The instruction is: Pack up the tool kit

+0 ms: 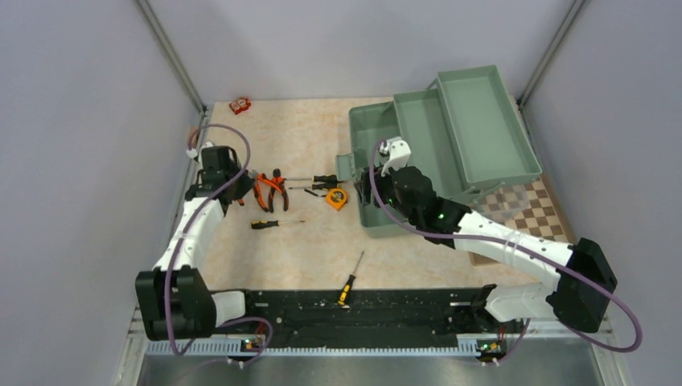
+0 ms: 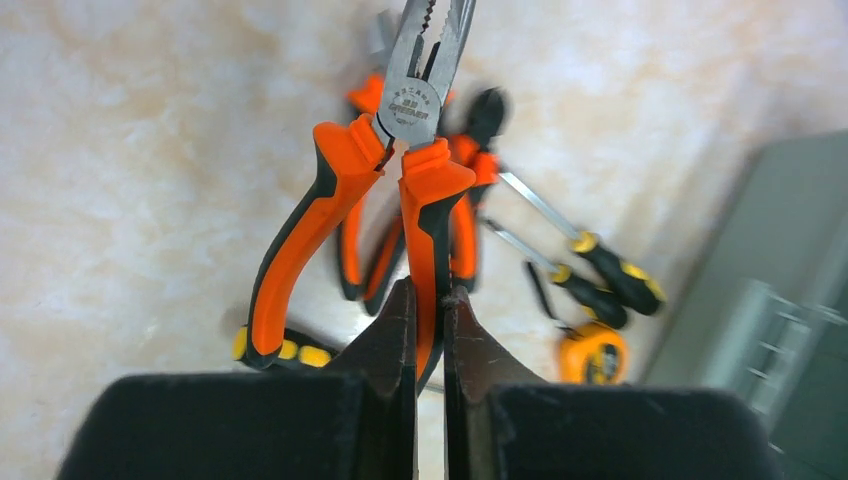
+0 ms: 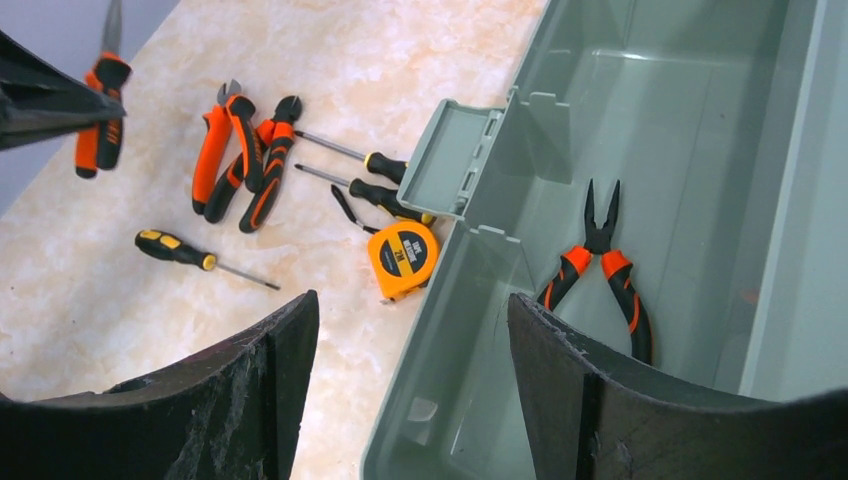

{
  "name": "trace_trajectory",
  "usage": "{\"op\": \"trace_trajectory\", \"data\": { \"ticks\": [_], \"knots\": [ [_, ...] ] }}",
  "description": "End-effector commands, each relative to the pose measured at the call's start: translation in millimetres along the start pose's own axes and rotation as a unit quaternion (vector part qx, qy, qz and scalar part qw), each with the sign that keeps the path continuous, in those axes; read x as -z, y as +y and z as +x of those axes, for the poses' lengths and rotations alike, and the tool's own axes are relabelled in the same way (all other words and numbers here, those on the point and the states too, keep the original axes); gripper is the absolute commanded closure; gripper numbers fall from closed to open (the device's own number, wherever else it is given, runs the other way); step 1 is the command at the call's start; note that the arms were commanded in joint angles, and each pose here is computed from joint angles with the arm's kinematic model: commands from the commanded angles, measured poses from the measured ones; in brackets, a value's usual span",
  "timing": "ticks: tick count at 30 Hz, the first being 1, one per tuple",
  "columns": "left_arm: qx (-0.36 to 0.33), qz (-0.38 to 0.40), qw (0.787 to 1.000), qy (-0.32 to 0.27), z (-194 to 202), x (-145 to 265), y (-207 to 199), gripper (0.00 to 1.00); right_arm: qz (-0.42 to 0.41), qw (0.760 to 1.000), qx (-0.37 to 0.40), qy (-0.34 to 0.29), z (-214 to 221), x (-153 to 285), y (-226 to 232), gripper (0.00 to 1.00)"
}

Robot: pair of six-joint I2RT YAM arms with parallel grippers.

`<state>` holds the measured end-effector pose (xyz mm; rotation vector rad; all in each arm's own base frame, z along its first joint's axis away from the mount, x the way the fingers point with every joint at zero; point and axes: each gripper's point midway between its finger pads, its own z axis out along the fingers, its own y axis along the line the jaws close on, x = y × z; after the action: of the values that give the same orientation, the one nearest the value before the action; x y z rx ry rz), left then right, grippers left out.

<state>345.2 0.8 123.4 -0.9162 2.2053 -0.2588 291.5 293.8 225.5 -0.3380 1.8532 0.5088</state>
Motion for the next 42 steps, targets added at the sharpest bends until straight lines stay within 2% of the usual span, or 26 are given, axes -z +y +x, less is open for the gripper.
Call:
{"op": "trace_trajectory", "data": {
  "ticks": [1, 8, 13, 18, 23, 35, 38, 42],
  "knots": [
    [-0.016, 0.134, 0.989, -0.053, -36, 57, -64, 1.00, 0.013, 0.999, -0.010, -0.041, -24, 15, -8, 0.32],
    [-0.037, 0.296, 0.955, -0.002, 5, 109, -159, 1.00, 0.051, 0.995, -0.009, -0.087, -44, 42, -32, 0.31],
    [-0.033, 0.394, 0.917, 0.052, 46, 143, -224, 1.00, 0.081, 0.991, -0.011, -0.111, -52, 64, -50, 0.30],
    [-0.017, 0.466, 0.880, 0.090, 79, 170, -281, 1.00, 0.093, 0.986, -0.024, -0.136, -57, 84, -62, 0.30],
    [0.003, 0.491, 0.860, 0.137, 118, 170, -325, 1.00, 0.106, 0.982, -0.029, -0.154, -62, 95, -71, 0.29],
    [0.043, 0.475, 0.852, 0.216, 184, 107, -381, 1.00, 0.125, 0.978, -0.030, -0.161, -63, 109, -83, 0.29],
    [0.043, 0.439, 0.872, 0.214, 197, 78, -375, 1.00, 0.131, 0.977, -0.029, -0.163, -63, 113, -86, 0.28],
    [0.045, 0.409, 0.886, 0.214, 210, 49, -368, 1.00, 0.137, 0.976, -0.028, -0.165, -64, 116, -89, 0.27]
  ]
}}
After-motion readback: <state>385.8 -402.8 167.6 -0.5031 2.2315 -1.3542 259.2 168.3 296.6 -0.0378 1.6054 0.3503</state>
